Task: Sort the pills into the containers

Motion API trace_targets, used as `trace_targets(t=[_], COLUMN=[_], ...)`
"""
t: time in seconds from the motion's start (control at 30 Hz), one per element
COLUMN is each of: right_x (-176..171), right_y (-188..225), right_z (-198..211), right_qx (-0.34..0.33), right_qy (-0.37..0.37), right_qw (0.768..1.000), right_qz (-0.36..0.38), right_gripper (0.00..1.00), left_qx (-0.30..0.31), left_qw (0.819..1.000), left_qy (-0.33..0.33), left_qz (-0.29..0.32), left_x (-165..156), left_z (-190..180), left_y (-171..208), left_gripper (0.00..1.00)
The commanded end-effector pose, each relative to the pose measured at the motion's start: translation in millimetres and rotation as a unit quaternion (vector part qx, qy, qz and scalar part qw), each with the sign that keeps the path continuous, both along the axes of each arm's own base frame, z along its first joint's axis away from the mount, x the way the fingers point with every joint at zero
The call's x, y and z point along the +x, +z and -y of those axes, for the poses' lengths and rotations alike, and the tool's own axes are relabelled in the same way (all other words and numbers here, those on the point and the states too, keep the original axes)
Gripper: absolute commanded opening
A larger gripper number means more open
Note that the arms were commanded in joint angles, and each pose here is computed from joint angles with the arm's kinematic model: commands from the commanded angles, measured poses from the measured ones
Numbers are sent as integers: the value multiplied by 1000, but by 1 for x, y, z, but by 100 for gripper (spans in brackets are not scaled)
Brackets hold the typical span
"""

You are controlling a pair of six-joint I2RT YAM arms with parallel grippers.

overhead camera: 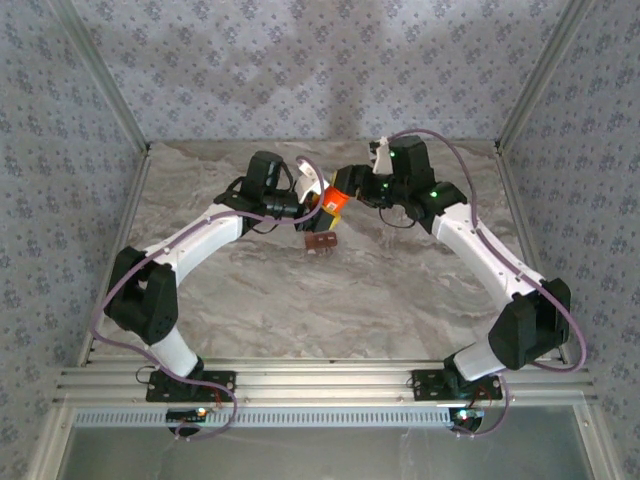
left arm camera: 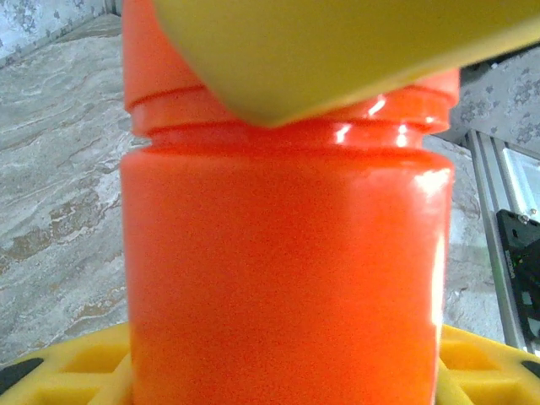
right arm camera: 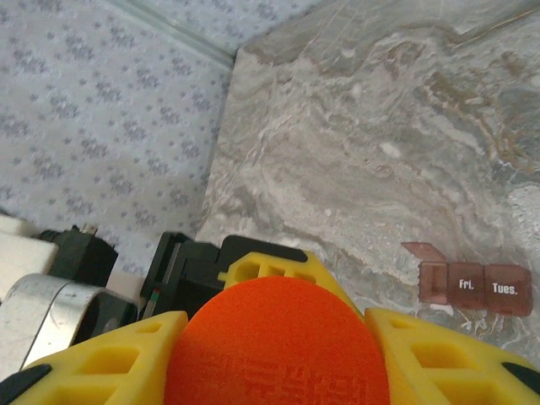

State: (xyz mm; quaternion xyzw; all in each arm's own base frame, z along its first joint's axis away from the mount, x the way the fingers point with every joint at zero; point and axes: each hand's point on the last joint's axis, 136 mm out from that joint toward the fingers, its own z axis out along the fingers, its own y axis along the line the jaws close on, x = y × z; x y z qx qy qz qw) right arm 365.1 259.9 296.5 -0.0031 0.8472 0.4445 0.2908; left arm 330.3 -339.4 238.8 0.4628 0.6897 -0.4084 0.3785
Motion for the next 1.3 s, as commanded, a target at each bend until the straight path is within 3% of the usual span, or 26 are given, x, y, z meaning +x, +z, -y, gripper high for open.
trace_targets(t=[0.0, 0.1, 0.2, 0.3, 0.4, 0.53, 0.7, 0.8, 1.1, 1.27], right_x=[-7, -17, -15, 2, 7, 12, 30, 26, 16, 14], right_y=[25, 29, 25, 26, 32, 29, 24, 19, 12, -7], right_z=[3, 6, 20, 31, 30, 38, 54, 51, 9, 2], right_qx=[33, 42, 58, 71, 73, 68, 76, 52, 39, 1], right_qy=[81, 186, 228, 209, 196, 157, 40, 25, 90, 109], right_qw=[996, 979, 968, 971, 974, 983, 996, 996, 989, 987], right_qz=[36, 75, 90, 88, 91, 62, -26, -68, -108, -117], right_gripper=[41, 42, 43, 49, 71, 82, 83, 83, 85, 85], left_qx=[-5, 4, 13, 16, 17, 27, 45, 57, 78, 77], left_qw=[999, 999, 999, 999, 999, 999, 997, 994, 991, 990], left_qy=[-18, -24, -24, -21, -18, -11, 7, 12, 7, 9], left_qz=[34, 49, 47, 42, 39, 35, 65, 88, 111, 114], left_x=[1, -2, -3, -2, 1, 6, 16, 21, 21, 20], left_z=[0, -4, -9, -11, -10, -11, -16, -19, -24, -26], left_y=[12, 10, 9, 9, 7, 3, 8, 12, 4, 2], left_gripper=[0, 0, 0, 0, 0, 0, 0, 0, 0, 0])
